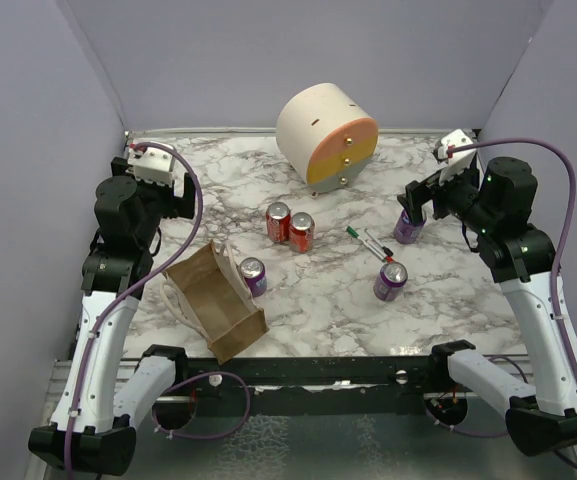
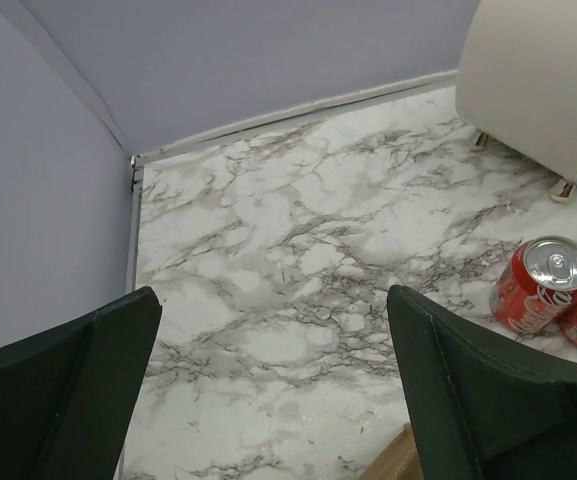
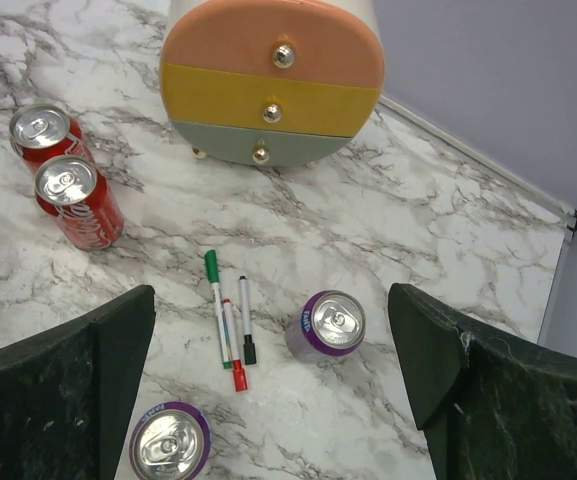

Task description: Place the beverage into the canvas bag

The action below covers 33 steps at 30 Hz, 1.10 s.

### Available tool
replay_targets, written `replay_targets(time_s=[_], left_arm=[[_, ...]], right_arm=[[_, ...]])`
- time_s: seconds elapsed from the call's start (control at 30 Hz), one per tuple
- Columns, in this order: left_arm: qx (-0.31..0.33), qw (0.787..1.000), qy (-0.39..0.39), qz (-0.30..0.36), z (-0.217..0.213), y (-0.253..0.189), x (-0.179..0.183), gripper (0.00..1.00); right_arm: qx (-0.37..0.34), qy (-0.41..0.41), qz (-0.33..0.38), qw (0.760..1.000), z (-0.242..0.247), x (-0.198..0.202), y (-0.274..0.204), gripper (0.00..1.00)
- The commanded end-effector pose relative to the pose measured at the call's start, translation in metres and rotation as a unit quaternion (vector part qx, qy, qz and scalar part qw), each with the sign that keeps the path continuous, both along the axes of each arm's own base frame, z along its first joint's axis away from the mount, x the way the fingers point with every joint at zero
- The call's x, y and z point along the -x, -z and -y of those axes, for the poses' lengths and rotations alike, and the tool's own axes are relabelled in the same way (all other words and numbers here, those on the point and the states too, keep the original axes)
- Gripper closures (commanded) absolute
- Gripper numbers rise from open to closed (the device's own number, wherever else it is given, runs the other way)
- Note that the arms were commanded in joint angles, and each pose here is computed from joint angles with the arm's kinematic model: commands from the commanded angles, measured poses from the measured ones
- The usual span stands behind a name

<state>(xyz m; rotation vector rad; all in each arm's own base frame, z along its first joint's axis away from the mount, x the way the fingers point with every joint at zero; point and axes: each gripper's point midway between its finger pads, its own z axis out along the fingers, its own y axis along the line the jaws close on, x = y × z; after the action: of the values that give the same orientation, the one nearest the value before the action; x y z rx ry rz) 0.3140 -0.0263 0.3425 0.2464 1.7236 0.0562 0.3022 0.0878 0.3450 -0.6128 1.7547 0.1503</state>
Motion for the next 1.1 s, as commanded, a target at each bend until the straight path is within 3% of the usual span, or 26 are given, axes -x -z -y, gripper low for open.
replay_targets(time_s=[0.0, 0.33, 0.57, 0.87, 1.07], left_arm=[[0.009, 1.000, 0.011, 0.002, 0.004, 0.002, 0.007, 0.01], [0.005, 1.000, 0.016, -0.002, 0.005, 0.007, 0.009, 0.01], [-0.037, 0.994, 0.101, -0.021, 0.025, 0.007, 0.026, 0.01], [-0.088, 0.968, 0.228, -0.062, 0.049, 0.015, 0.071, 0.01], [-0.125, 0.927, 0.342, -0.087, 0.067, 0.037, 0.103, 0.01]], right_arm=[[0.004, -0.002, -0.005, 1.000, -0.001, 0.004, 0.004, 0.01], [0.008, -0.013, -0.012, 1.000, -0.004, 0.005, 0.009, 0.01], [0.026, -0.092, -0.026, 0.995, -0.022, 0.017, 0.020, 0.01], [0.012, -0.172, -0.060, 0.983, -0.046, 0.028, 0.036, 0.01], [0.010, -0.195, -0.075, 0.978, -0.051, 0.032, 0.048, 0.01]])
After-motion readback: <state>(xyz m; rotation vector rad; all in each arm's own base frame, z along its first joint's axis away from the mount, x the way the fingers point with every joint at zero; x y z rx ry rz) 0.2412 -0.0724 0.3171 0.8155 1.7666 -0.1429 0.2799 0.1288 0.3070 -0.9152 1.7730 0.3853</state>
